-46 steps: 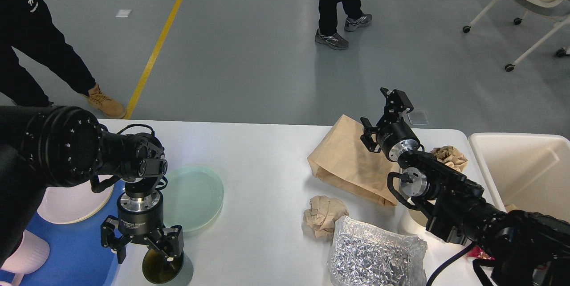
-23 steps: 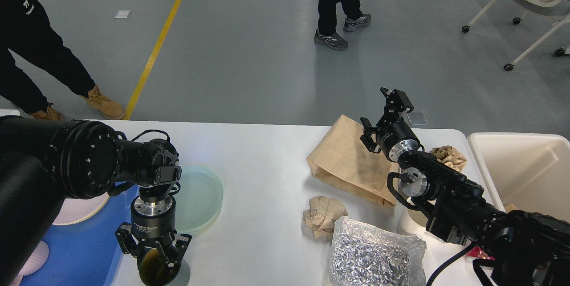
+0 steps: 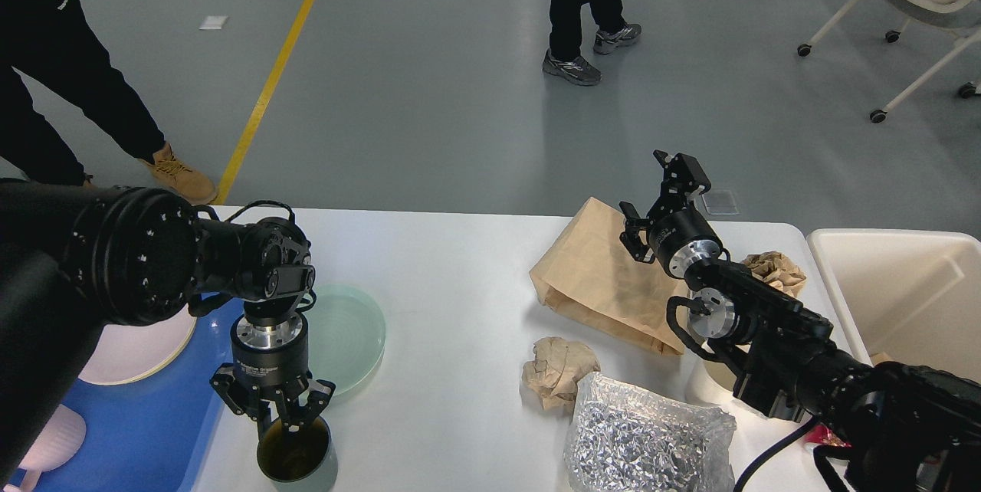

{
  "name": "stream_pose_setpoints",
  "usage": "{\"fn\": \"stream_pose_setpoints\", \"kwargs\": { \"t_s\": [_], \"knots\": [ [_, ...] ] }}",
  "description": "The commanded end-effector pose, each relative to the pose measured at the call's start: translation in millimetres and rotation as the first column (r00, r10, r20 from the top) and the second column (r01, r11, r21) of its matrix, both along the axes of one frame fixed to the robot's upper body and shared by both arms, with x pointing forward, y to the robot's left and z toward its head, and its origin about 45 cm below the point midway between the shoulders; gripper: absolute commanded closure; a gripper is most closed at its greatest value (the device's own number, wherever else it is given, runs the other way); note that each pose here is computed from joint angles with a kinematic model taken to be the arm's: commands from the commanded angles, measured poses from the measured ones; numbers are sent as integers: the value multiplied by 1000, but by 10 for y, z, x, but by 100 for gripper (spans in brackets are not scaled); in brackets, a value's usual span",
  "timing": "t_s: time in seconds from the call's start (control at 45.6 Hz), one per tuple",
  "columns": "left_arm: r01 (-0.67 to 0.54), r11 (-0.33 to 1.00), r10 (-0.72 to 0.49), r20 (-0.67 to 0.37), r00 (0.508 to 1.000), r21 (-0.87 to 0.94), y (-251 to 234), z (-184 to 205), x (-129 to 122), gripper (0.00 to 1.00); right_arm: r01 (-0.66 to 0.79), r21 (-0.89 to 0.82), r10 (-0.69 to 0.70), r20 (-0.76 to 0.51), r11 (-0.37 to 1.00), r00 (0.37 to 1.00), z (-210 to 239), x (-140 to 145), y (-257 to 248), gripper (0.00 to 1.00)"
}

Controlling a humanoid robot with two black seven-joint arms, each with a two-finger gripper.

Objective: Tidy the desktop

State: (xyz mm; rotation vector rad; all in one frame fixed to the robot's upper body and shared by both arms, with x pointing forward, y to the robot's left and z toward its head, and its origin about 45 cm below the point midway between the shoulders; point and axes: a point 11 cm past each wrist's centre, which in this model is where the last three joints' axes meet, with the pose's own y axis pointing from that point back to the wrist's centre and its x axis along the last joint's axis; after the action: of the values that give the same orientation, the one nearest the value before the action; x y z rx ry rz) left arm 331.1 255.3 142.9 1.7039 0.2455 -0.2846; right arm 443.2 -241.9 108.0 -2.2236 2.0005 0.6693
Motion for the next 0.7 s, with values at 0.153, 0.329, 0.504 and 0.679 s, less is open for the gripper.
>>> {"fn": "stream_pose_setpoints", "kwargs": {
  "t_s": [0.153, 0.329, 0.504, 0.679],
  "knots": [
    [4, 1000, -4, 100, 995, -4, -25, 406, 292, 100, 0, 0, 0, 0, 1000, 1000, 0, 0, 0, 0],
    [11, 1000, -11, 124, 992, -3, -51, 533, 353, 100, 0, 0, 0, 0, 1000, 1000, 0, 0, 0, 0],
    [11, 1000, -12, 114, 993, 7, -33, 529, 323, 100, 0, 0, 0, 0, 1000, 1000, 0, 0, 0, 0],
    [15, 1000, -16, 128, 992, 13, -31, 615, 358, 100, 0, 0, 0, 0, 1000, 1000, 0, 0, 0, 0]
  ]
}}
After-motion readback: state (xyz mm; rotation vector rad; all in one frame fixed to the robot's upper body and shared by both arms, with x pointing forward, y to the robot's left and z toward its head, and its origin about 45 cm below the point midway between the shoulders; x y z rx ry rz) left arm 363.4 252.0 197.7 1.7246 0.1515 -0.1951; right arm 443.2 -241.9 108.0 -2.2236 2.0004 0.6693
